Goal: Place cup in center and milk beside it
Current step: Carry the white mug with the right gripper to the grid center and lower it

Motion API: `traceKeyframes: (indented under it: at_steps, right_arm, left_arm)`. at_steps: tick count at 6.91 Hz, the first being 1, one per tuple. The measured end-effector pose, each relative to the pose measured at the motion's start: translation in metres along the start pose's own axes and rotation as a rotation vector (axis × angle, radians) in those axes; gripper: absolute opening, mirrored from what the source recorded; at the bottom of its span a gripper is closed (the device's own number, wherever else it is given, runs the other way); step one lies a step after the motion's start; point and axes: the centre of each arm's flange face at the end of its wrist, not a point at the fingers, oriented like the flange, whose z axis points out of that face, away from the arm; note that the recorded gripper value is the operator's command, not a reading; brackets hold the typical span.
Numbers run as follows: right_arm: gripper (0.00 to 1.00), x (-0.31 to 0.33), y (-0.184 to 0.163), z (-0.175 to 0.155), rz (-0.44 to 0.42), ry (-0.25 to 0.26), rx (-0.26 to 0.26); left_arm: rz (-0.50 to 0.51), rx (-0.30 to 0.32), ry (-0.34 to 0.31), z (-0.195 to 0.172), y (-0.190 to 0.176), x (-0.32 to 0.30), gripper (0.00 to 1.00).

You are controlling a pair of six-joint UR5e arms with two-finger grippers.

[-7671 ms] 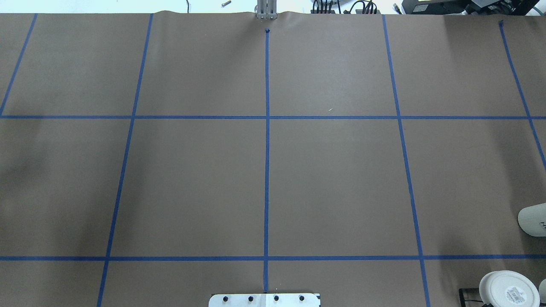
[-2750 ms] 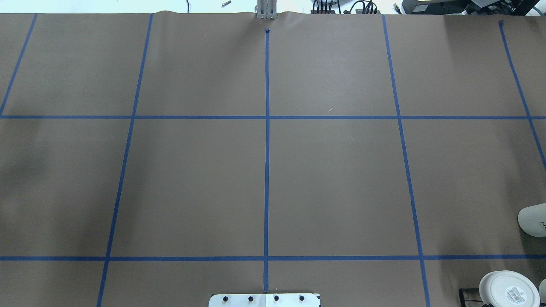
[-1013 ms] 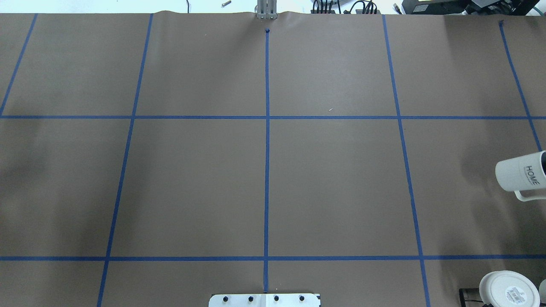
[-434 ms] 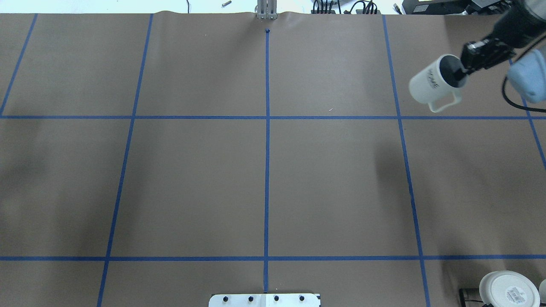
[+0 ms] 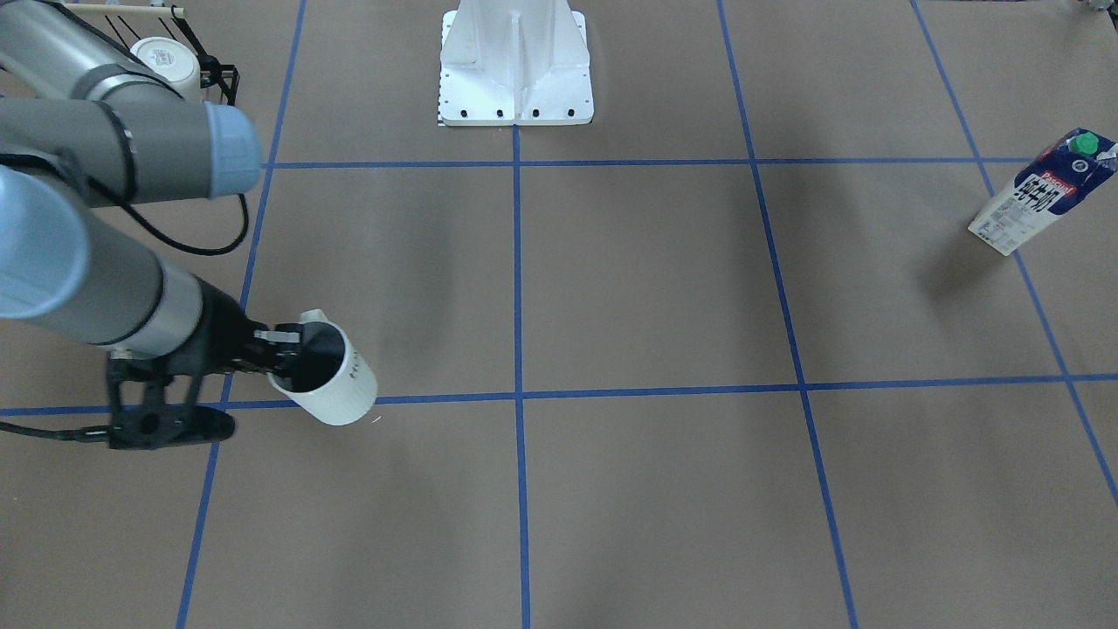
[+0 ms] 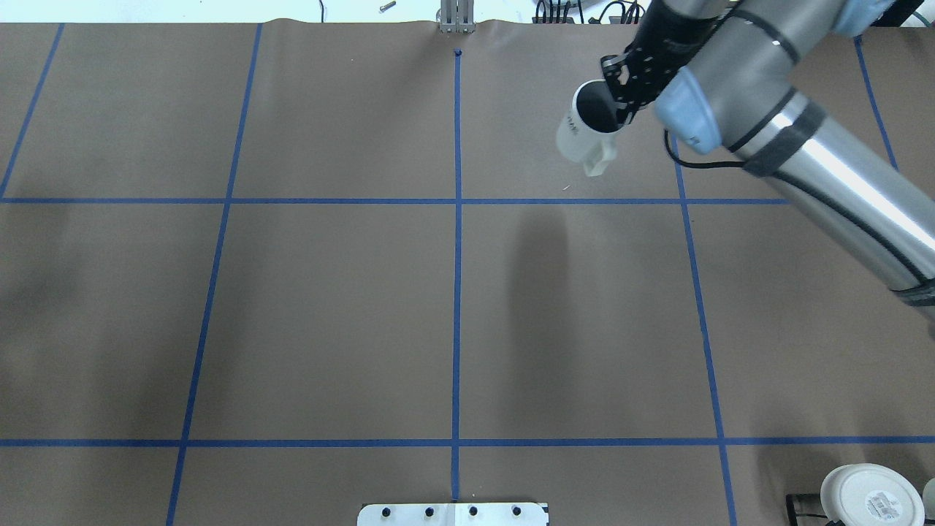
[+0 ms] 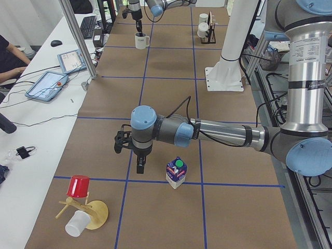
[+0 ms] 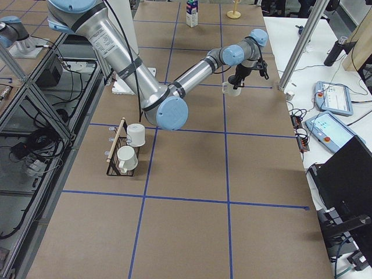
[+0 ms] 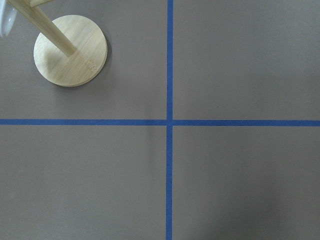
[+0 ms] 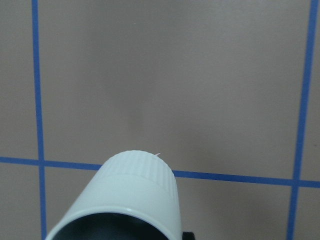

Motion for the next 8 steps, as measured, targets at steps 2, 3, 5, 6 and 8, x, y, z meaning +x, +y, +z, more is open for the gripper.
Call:
traceKeyframes:
  at_steps: [2,3,5,6,8]
  right_arm:
    - [0.0,-0.074,0.005,0.052,0.028,-0.018,0.01]
    - [0.0,-0.101,0.007,0.065,0.022,-0.019,0.002]
    - [0.0,-0.13,0.013,0.089,0.008,-0.001,-0.016]
    - [0.0,-0.135,0.015,0.098,0.006,0.01,-0.019]
    - [0.69,-0.135,0.015,0.107,0.008,0.026,-0.019]
  left_arm:
    - [-0.007,-0.009,-0.001,0.005,0.0,-0.004,0.98]
    - [-0.008,-0.011,-0.002,0.006,0.0,-0.005,0.98]
    - [-0.008,-0.012,-0.002,0.006,0.0,-0.006,0.98]
    - [-0.008,-0.012,-0.002,0.006,0.0,-0.006,0.98]
    - [-0.008,-0.01,-0.001,0.006,0.0,-0.005,0.98]
